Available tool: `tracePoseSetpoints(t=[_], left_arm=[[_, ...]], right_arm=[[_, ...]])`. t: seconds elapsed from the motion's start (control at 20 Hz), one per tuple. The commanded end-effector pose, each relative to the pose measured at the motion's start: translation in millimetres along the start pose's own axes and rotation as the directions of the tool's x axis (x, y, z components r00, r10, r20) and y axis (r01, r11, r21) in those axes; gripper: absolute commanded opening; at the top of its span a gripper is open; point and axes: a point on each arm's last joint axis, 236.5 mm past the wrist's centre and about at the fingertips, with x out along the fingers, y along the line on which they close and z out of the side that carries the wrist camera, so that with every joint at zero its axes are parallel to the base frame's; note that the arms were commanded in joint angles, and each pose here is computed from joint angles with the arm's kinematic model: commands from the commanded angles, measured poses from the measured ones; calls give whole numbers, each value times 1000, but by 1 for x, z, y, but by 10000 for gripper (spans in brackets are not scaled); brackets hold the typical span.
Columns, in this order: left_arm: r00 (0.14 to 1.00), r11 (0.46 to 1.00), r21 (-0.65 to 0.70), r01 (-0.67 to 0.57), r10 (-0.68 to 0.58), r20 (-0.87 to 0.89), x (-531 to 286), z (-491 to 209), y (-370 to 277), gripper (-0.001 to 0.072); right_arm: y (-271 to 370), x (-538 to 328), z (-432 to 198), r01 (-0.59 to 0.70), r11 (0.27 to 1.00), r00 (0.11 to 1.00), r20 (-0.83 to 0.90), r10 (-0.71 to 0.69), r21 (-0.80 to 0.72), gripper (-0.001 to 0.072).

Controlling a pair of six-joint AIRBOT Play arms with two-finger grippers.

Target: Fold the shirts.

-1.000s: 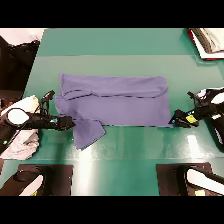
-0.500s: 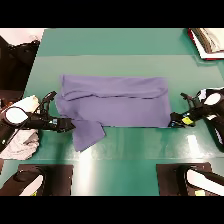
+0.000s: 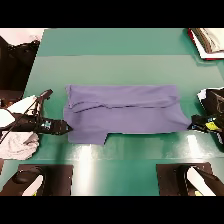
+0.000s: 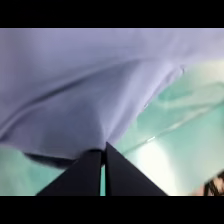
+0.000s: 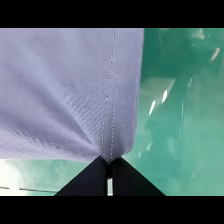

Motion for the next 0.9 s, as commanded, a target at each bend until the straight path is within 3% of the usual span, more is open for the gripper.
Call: tracePoseSetpoints(t=[0.0,0.2,0.6,0.85], left_arm=[[979,999,31,-13,6,205,-17,49,-7,27],[913,998,28,-54,38,406,-32,101,1,27],[830,993,-45,-107,114,546,-21,177,33,27],[812,989,-65,-136,149,564,-6,229,48,27]], right_arm=[[23,-12,26,-104,994,984,145,100,16,13],[45,-15,62,-217,976,949,244,202,35,13],[96,-23,154,-179,974,925,312,215,-138,12],[114,-3,198,-177,970,926,305,222,-169,13]])
